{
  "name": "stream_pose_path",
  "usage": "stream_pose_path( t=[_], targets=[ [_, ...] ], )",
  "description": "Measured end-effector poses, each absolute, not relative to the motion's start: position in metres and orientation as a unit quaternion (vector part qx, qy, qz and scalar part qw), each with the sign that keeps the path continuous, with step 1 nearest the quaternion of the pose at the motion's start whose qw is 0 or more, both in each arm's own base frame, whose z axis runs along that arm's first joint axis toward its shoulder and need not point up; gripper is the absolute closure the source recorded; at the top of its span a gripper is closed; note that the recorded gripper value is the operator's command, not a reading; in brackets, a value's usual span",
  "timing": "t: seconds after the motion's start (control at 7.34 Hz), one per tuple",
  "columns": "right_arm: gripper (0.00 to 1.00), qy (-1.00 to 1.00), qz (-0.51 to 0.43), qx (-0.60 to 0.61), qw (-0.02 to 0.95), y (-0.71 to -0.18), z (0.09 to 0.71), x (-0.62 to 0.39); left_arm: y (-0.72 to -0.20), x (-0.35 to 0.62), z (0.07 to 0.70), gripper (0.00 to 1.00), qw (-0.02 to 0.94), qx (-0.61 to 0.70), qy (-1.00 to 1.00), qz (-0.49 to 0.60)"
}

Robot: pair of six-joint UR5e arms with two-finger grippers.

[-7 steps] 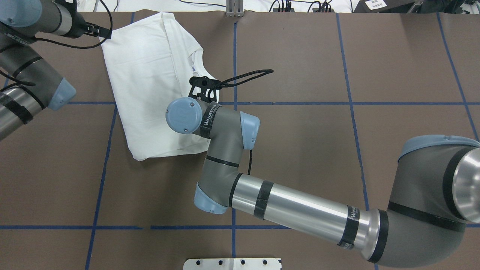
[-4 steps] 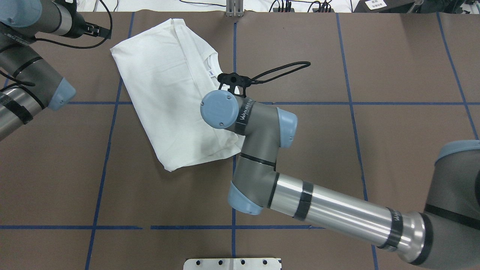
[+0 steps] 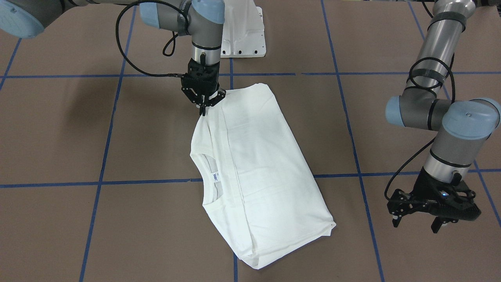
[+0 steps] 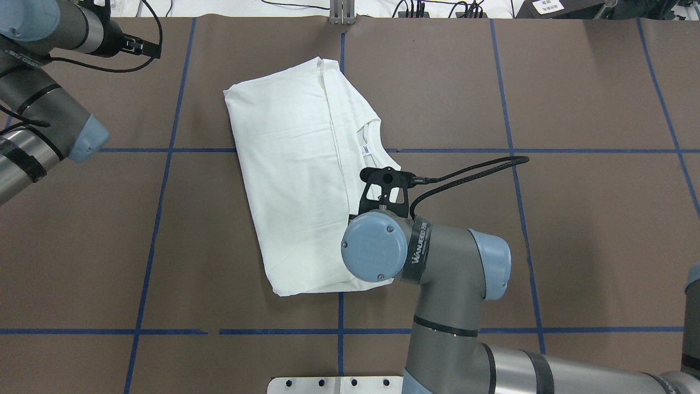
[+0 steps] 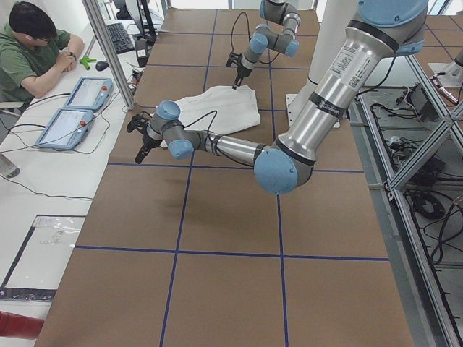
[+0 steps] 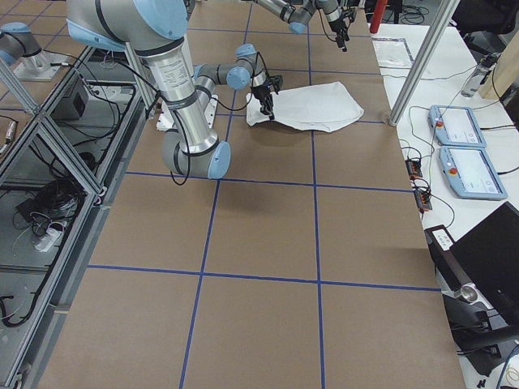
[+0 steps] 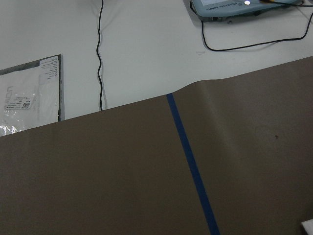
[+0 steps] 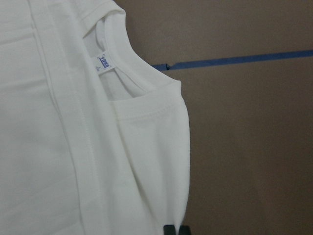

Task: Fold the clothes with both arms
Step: 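Push the shirt with the right gripper to straighten it square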

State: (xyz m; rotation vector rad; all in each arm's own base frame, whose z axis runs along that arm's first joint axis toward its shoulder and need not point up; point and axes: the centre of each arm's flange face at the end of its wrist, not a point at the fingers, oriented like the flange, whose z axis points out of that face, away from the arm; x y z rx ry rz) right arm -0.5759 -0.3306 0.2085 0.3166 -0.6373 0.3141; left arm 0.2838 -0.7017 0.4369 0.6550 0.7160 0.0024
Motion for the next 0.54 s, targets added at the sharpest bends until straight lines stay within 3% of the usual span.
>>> stream_pose_path(
  t=[0.14,0.27,0.54],
  targets=[
    [1.00,-0.312,0.156,0.156,0.924,-0.307,0.205,-0.585,-0.702,0.284,0.437,0.00,0.885,0.315,0.344,0.001],
    [0.01,-0.313,0.162,0.158,0.922,-0.290,0.203,-0.593,-0.702,0.284,0.437,0.00,0.885,0.315,0.344,0.001],
    [0.00,-0.311,0.156,0.165,0.923,-0.278,0.203,-0.598,-0.702,0.284,0.437,0.00,0.885,0.315,0.344,0.001]
  ],
)
